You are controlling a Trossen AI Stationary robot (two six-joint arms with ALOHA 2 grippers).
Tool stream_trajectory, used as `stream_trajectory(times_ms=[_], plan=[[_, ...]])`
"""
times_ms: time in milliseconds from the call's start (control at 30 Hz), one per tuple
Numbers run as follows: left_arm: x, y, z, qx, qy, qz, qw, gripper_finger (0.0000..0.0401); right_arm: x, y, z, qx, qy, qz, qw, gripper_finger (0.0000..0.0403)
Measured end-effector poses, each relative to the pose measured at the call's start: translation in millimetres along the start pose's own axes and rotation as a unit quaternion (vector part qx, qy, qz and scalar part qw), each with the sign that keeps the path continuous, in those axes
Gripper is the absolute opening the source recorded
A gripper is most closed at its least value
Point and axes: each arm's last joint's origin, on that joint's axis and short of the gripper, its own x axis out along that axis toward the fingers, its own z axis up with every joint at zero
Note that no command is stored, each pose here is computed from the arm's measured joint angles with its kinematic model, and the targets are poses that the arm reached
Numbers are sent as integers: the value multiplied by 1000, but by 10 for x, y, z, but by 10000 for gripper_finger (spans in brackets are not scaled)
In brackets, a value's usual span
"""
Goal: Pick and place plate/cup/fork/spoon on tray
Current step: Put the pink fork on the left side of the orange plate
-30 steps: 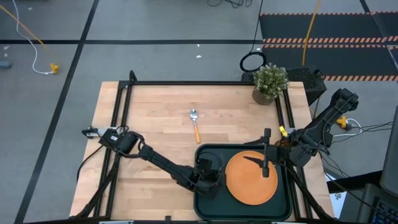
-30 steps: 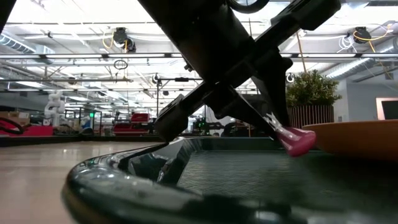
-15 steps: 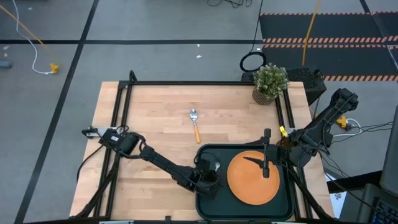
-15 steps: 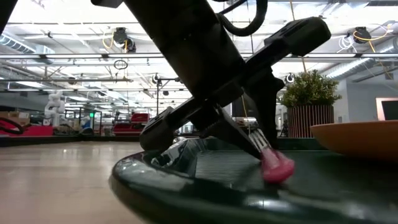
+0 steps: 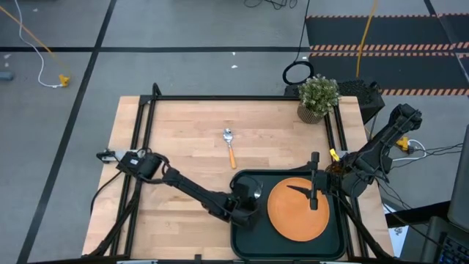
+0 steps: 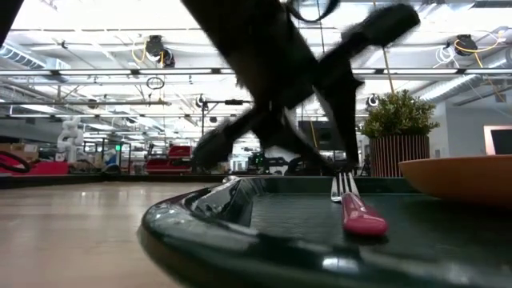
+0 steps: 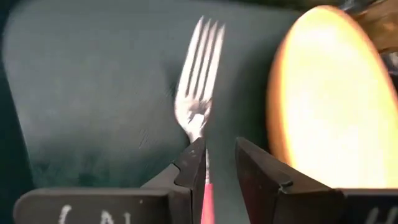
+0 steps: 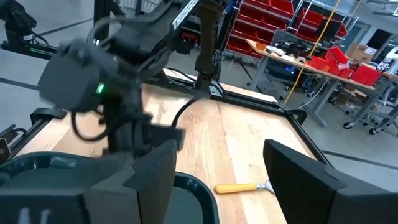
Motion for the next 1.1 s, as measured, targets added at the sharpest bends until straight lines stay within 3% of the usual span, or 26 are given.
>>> stream_trajectory(times_ms=[267,467,600,900,1100], plan=[[-370,-154,263,87,-1,-9,996,88,-31,33,3,-3,-3,12,1000,235],[-462,-186,237,179,102,-30,978,88,-50,51,4,-5,-5,18,1000,235],[-503,-181,155,232,163,-48,958,88,-52,54,4,-5,-5,20,1000,235],[-690,-230,-5,403,189,-96,890,87,-51,53,4,-14,-5,19,1000,235],[-744,-251,-43,482,180,-118,849,37,-51,53,4,-19,-5,19,1000,235]])
